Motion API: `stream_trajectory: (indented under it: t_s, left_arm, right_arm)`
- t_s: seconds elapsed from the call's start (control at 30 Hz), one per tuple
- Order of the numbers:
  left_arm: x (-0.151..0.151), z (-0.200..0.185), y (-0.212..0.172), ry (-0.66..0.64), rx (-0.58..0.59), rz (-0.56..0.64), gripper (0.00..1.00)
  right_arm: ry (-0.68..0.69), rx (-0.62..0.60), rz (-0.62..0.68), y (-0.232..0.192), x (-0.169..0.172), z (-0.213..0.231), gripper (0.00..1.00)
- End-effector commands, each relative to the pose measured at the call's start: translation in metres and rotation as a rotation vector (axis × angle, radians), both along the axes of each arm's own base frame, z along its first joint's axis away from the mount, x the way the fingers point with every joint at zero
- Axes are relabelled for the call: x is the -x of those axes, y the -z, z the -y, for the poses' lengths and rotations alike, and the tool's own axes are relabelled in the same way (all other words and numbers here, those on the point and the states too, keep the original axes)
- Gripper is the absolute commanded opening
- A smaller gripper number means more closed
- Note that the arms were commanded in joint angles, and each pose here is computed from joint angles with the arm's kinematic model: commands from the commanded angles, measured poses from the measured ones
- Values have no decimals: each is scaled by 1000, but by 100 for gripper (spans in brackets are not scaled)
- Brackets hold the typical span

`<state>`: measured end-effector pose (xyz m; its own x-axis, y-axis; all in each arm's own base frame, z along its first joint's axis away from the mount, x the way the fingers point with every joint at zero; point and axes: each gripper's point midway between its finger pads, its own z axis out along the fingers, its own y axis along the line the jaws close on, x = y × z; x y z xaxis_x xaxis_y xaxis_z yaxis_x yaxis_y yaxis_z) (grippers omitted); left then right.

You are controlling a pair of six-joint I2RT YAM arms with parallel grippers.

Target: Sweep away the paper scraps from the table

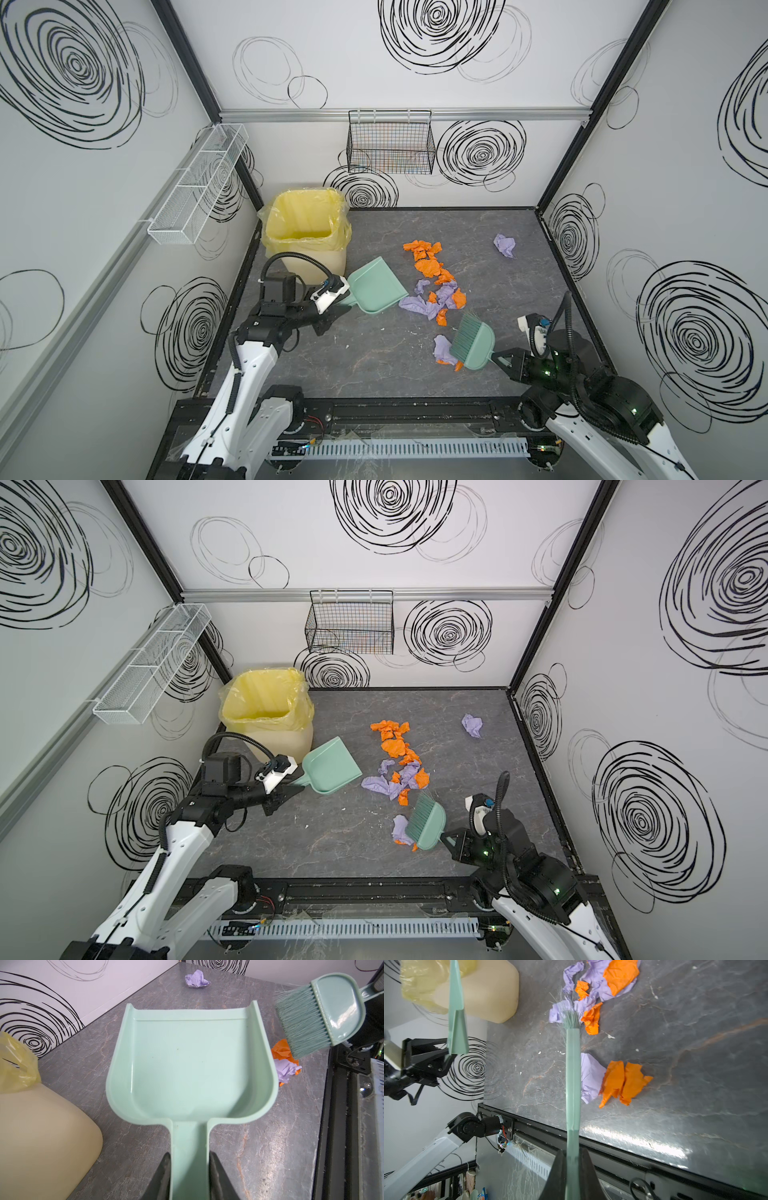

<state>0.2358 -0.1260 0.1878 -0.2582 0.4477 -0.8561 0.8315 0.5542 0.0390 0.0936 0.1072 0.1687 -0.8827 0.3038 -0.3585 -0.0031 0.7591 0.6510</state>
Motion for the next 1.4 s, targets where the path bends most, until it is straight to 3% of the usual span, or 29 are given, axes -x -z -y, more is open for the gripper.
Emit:
stream_trajectory:
  t_s: [0.0, 0.33, 0.63, 0.97, 1.13, 1.37]
  left_arm:
    - [-3, 3, -3, 8, 8, 24, 0]
    - [-1, 4, -3, 16, 6, 27, 0]
    - [2, 8, -4, 34, 6, 27, 0]
    - [3, 8, -5, 30, 3, 32, 0]
    - [3, 8, -4, 36, 5, 31, 0]
    - [4, 10, -1, 52, 11, 16, 0]
  right_arm:
    - [37, 82, -39, 0, 10, 18, 0]
    - [61, 69, -37, -31, 7, 18, 0]
    - [134, 299, 40, -73, -45, 32, 0]
    - [74, 527, -161, 1, -46, 41, 0]
    - [127, 654, -147, 7, -56, 64, 0]
    - [99, 601, -207, 20, -46, 59, 0]
